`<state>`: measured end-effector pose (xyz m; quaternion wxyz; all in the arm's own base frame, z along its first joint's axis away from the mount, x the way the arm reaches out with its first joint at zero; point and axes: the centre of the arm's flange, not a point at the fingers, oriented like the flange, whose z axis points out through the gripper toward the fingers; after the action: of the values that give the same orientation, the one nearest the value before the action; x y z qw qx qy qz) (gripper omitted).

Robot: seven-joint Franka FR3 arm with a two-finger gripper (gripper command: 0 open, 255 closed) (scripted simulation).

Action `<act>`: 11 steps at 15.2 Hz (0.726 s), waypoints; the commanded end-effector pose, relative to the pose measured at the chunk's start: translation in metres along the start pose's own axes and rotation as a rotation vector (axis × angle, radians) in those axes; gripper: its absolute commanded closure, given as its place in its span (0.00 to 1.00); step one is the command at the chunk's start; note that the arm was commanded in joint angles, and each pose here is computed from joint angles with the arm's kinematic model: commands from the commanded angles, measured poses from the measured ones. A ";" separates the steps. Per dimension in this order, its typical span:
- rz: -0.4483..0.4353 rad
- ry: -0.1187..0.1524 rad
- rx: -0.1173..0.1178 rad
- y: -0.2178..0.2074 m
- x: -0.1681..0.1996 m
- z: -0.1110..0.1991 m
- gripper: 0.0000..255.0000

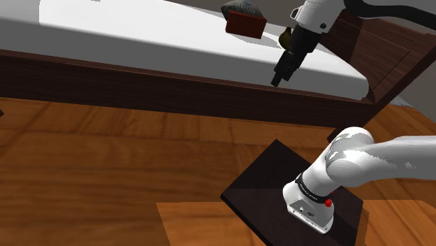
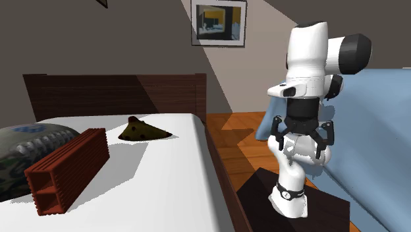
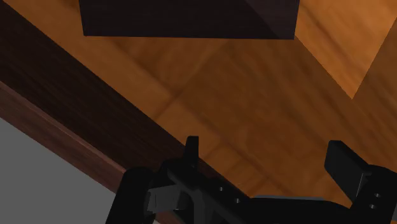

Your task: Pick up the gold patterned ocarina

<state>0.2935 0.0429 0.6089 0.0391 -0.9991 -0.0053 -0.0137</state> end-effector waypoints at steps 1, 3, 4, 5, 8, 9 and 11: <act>0.000 0.000 0.000 0.000 0.000 0.000 0.00; 0.040 0.018 -0.005 0.017 0.016 -0.001 0.00; 0.061 0.027 -0.008 0.026 0.024 -0.001 0.00; 0.081 0.035 -0.010 0.035 0.032 -0.002 0.00; 0.141 0.062 -0.018 0.063 0.054 -0.004 0.00; 0.162 0.071 -0.020 0.073 0.061 -0.005 0.00; 0.202 0.088 -0.025 0.093 0.074 -0.007 0.00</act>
<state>0.3626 -0.0407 0.6113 0.0293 -0.9946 0.0867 -0.0494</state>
